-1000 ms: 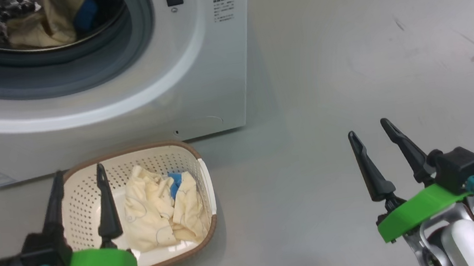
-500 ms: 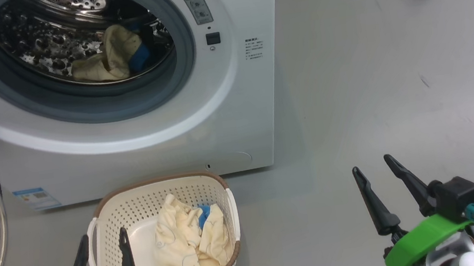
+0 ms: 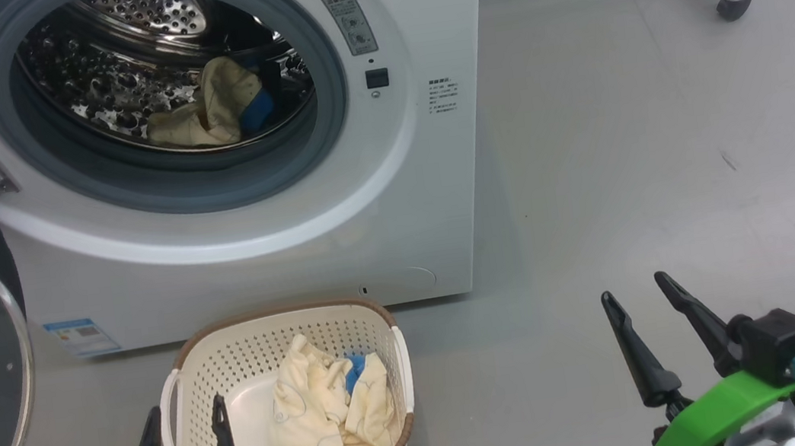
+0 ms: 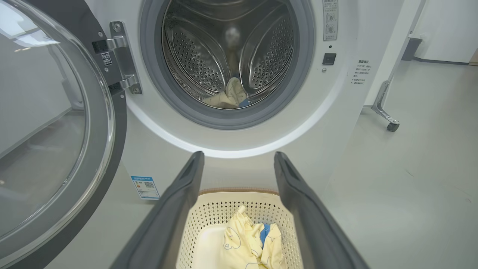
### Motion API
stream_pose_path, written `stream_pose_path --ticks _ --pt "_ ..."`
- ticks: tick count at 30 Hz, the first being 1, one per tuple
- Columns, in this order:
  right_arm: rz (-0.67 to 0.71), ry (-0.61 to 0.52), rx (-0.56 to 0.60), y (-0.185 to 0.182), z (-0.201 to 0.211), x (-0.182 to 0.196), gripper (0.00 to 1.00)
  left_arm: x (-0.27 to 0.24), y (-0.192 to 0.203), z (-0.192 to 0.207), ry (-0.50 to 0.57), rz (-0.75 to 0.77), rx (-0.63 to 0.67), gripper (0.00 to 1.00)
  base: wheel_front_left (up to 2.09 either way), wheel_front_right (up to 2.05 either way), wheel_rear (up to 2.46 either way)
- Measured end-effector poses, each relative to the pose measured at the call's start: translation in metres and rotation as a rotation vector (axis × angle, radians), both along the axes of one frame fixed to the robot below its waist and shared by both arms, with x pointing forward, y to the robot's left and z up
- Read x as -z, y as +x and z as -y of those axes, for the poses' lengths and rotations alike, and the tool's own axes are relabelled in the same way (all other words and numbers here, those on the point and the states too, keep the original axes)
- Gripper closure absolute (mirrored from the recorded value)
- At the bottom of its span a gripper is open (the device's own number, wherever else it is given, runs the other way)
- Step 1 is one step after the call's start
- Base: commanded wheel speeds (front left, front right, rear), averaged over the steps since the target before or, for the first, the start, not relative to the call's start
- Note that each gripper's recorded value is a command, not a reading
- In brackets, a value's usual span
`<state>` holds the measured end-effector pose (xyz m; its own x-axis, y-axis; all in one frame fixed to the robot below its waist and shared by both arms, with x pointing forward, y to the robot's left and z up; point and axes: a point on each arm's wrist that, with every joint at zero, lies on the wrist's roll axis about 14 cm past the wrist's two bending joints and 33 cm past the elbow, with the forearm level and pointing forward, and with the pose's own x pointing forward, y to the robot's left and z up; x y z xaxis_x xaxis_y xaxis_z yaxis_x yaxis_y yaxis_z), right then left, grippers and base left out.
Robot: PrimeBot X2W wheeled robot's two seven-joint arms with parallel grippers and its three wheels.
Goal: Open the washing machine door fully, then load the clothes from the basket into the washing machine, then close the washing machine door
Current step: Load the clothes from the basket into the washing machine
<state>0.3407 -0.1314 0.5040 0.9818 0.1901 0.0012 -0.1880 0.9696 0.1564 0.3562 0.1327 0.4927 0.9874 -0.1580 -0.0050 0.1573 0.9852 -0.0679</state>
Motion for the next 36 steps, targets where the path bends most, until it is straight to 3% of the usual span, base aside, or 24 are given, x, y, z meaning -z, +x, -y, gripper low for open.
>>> stream_pose_path --ticks 26,36 --pt "-0.034 0.003 -0.004 0.002 -0.001 0.009 0.0 0.012 0.002 0.004 -0.003 -0.049 0.013 0.0 0.0 0.0 0.0" --pt "-0.05 0.017 -0.013 0.036 -0.005 0.02 0.0 0.047 0.051 0.01 0.038 -0.144 0.034 0.0 0.0 0.0 0.0"
